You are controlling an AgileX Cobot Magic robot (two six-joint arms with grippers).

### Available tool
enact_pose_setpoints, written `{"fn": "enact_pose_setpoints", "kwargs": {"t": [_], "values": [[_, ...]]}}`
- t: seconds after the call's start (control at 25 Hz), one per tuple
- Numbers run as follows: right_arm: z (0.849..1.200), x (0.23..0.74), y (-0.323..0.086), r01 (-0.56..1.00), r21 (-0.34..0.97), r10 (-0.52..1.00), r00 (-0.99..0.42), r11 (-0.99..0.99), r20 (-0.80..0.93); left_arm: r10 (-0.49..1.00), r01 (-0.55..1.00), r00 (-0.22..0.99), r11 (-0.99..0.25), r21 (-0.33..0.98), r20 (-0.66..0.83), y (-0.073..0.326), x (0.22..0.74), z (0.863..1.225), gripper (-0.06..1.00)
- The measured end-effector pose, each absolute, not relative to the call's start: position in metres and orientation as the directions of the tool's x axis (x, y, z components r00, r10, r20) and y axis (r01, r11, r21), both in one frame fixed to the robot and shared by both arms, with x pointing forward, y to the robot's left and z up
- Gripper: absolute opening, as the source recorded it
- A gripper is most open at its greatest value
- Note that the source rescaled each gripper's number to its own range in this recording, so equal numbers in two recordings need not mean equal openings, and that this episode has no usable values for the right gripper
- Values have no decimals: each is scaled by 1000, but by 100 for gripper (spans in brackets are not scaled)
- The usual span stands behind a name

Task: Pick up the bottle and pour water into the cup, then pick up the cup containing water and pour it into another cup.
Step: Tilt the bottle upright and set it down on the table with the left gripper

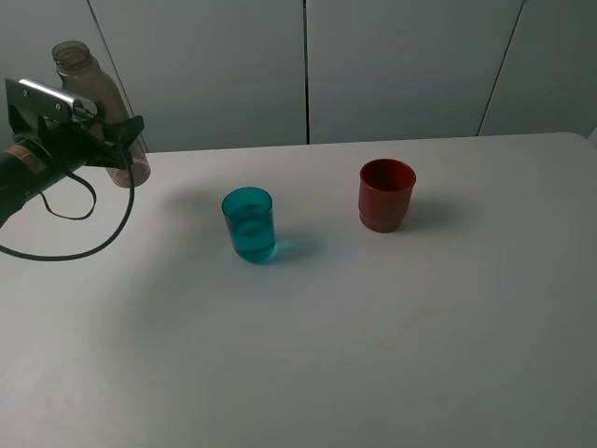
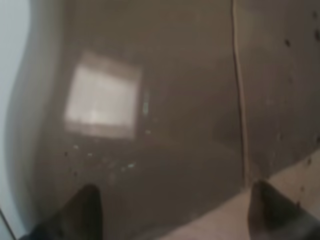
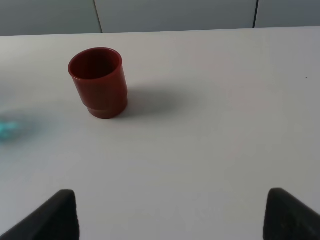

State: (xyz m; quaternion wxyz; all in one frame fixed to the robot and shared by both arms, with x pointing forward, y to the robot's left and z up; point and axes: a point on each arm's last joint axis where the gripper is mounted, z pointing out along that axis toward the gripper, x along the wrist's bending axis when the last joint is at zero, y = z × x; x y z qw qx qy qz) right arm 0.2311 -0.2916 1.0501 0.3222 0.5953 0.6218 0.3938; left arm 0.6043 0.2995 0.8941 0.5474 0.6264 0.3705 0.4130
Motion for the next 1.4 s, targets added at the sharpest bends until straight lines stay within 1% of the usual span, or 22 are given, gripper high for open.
{"fn": "enact_pose_setpoints", "kwargs": {"t": [0.16, 0.28, 0.52, 0.8, 1.28, 1.32, 1.36, 1.4], "values": [[1050, 231, -292, 487, 873, 994, -83, -19, 68, 914, 73, 399, -103, 992, 66, 300, 614, 864, 1], [1050, 231, -292, 487, 873, 994, -83, -19, 68, 907, 88, 420, -83, 993, 39, 300, 624, 853, 1], [1050, 231, -292, 487, 873, 994, -83, -19, 68, 899, 57, 436, -71, 996, 40, 299, 636, 855, 1], [1050, 231, -292, 487, 873, 994, -83, -19, 68, 878, 65, 479, -57, 996, 19, 296, 640, 849, 1], [1050, 231, -292, 487, 873, 994, -83, -19, 68, 874, 64, 486, -59, 996, 20, 295, 640, 849, 0], [1050, 231, -292, 487, 873, 994, -83, -19, 68, 874, 64, 486, -58, 996, 19, 295, 640, 849, 5], [1050, 231, -292, 487, 873, 994, -83, -19, 68, 874, 65, 486, -56, 996, 18, 295, 640, 849, 22], [1050, 231, -292, 487, 873, 994, -83, -19, 68, 874, 65, 486, -56, 996, 18, 295, 640, 849, 53]]}}
